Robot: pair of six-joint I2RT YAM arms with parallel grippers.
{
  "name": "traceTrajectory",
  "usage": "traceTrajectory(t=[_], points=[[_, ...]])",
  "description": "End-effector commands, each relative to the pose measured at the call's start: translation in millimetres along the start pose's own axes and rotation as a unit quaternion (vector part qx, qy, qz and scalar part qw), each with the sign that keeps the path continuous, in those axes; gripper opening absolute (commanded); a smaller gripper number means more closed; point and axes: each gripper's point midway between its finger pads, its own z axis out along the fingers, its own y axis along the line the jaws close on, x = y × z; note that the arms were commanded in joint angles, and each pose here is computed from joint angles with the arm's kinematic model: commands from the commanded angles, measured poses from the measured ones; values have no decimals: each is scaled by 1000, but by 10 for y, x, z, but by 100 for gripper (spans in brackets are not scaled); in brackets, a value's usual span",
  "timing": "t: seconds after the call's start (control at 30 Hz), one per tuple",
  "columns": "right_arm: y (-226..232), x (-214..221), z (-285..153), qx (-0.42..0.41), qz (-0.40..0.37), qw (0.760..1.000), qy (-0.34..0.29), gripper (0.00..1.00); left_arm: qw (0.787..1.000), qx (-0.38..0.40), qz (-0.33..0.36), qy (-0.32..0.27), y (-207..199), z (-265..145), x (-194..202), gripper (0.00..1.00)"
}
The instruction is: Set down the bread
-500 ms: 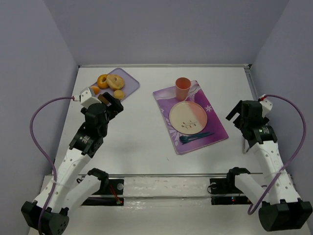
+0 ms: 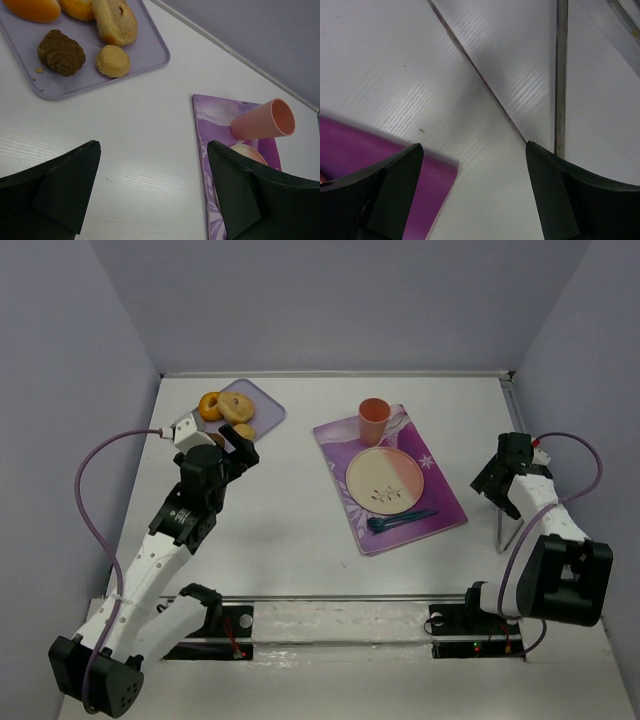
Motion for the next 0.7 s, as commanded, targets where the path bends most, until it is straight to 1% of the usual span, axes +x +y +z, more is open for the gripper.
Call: traceTrajectory(t=[0.0,0.03,0.07,0.1,0.2,0.27,0.3,0.4,0.5,0.57,0.67], points=[[101,-373,273,9,1,1000,-27,81,999,28,-9,-29,-187,15,-231,99],[97,-408,341,14,-2,1000,-24,78,999,28,-9,-28,-190,22,-225,99],[144,-331,475,16,-12,1000,-1,77,999,28,-8,-23,-197,39,-201,99],[219,-413,502,9,-15,1000,-2,71,999,29,-13,-20,-201,45,-187,99],[273,-388,711,14,-28,999,20,66,999,32,-13,-15,-216,77,-154,99],[254,-311,847,22,-33,999,37,66,999,30,-11,-18,-209,96,-162,99],[244,-318,908,22,-23,999,38,66,999,28,-11,-19,-201,109,-176,99],[350,-208,1068,0,-36,998,57,63,999,39,-10,-18,-257,115,-186,99],[345,-222,1162,5,-33,998,58,63,999,41,-8,-21,-259,119,-198,99],[382,-267,1216,3,-36,998,54,59,999,37,-7,-25,-236,116,-219,99],[393,-319,1248,7,-37,998,47,51,999,35,-10,-30,-202,97,-242,99]])
